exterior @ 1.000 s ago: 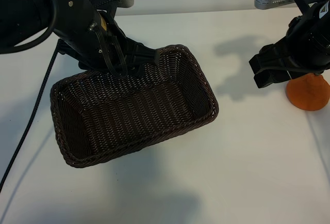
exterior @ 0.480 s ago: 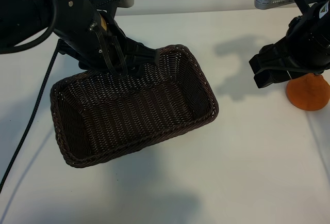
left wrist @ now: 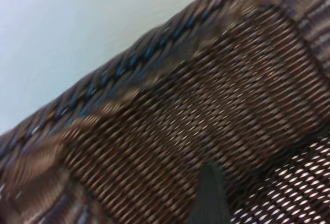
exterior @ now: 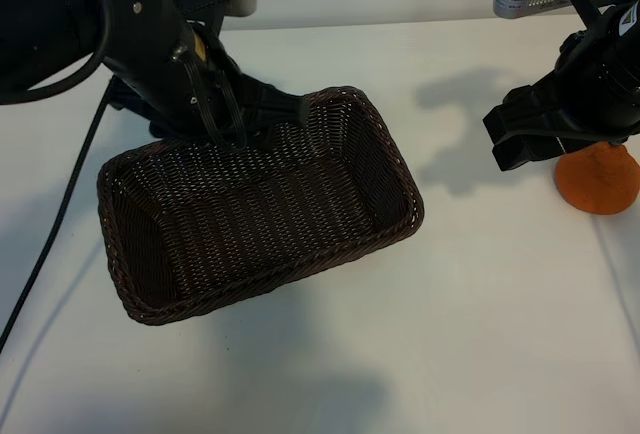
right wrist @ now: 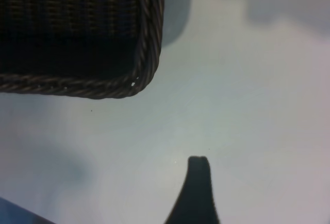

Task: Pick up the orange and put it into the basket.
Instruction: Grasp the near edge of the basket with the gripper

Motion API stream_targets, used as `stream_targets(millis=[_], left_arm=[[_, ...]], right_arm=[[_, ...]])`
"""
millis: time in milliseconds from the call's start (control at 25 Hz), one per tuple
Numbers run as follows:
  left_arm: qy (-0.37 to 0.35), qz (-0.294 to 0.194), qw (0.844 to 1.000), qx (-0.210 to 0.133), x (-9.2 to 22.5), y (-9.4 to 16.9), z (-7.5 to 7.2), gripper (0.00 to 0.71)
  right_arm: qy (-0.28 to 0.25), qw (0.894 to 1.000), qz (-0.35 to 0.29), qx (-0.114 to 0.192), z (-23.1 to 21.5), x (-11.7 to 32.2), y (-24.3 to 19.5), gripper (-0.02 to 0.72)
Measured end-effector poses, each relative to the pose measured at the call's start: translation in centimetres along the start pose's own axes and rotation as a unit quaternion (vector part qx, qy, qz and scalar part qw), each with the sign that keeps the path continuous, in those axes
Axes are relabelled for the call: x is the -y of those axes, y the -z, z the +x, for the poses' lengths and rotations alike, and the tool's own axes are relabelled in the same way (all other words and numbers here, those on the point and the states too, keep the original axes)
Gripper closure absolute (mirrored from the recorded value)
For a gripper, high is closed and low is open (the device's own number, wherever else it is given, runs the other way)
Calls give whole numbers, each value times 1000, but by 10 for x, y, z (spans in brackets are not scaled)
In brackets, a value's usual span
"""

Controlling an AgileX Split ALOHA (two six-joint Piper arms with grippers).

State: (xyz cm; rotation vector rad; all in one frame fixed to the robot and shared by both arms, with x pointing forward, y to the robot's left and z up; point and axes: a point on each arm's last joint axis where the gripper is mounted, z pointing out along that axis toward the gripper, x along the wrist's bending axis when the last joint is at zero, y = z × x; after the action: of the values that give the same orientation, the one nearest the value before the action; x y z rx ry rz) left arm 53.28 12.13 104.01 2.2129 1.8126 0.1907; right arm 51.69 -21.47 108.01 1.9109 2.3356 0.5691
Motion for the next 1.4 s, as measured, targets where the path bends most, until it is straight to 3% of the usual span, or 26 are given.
stream_targets(millis=[320,640,800,960,1200,1400], left_arm=[[106,-28,991,-81,23,24,26,145],[191,-27,971,-142,78,8,55,145],[230,-42,961,-145,94,-5,62,145],[247,-57,959,-125,96,-13,65,145],[279,-57,950,-128,92,-15,88,145],[290,-62,950,-94,87,-17,99,145]], right_arm=[[5,1000,3,0,0,1,0,108],[6,1000,7,0,0,1,0,108],[6,1000,10,-1,0,2,0,108],[6,1000,12,-4,1,2,0,112],[6,1000,16,-6,1,3,0,132],[7,1000,16,-6,1,3,0,133]])
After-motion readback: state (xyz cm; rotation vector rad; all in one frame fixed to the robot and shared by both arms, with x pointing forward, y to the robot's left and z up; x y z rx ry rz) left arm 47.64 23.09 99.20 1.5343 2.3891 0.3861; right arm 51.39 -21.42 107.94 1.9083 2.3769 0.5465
